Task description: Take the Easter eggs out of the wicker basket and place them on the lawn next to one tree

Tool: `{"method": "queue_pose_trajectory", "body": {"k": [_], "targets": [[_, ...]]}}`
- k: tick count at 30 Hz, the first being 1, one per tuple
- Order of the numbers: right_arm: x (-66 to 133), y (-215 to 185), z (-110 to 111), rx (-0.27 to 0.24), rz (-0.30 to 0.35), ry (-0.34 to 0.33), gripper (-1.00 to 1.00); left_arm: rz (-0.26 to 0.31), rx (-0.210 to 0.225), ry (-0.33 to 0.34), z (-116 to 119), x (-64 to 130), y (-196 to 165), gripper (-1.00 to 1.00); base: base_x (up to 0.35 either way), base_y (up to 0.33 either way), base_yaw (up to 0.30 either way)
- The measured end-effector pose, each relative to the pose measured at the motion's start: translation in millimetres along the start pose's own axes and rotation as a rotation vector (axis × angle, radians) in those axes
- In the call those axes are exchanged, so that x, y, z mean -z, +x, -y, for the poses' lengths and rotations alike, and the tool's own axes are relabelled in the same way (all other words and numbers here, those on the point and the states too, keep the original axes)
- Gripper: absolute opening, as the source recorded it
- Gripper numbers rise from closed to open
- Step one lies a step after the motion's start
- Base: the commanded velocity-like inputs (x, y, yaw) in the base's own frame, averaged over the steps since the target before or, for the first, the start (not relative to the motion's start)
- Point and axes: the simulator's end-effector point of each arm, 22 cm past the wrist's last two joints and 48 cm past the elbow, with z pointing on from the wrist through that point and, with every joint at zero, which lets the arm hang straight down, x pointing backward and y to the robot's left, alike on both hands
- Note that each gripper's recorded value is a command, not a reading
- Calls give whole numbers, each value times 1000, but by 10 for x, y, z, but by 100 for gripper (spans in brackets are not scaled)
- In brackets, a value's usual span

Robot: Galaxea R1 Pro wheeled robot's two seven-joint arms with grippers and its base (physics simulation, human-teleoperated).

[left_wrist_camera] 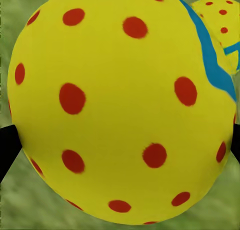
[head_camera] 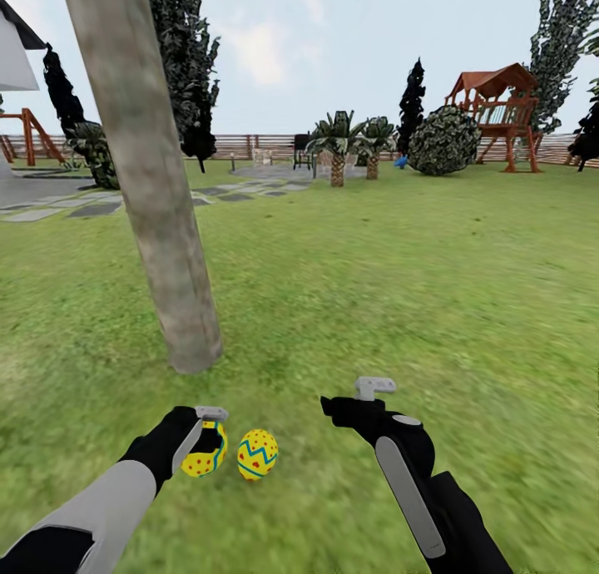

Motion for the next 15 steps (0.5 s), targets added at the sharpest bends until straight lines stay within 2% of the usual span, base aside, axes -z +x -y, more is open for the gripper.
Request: {"method": "queue_pose_trajectory", "body": {"k": [15], "targets": [[-161,194,61,-9,-45,6,100,-39,1,-14,-94,-215,160,-100,0,0,0]]}}
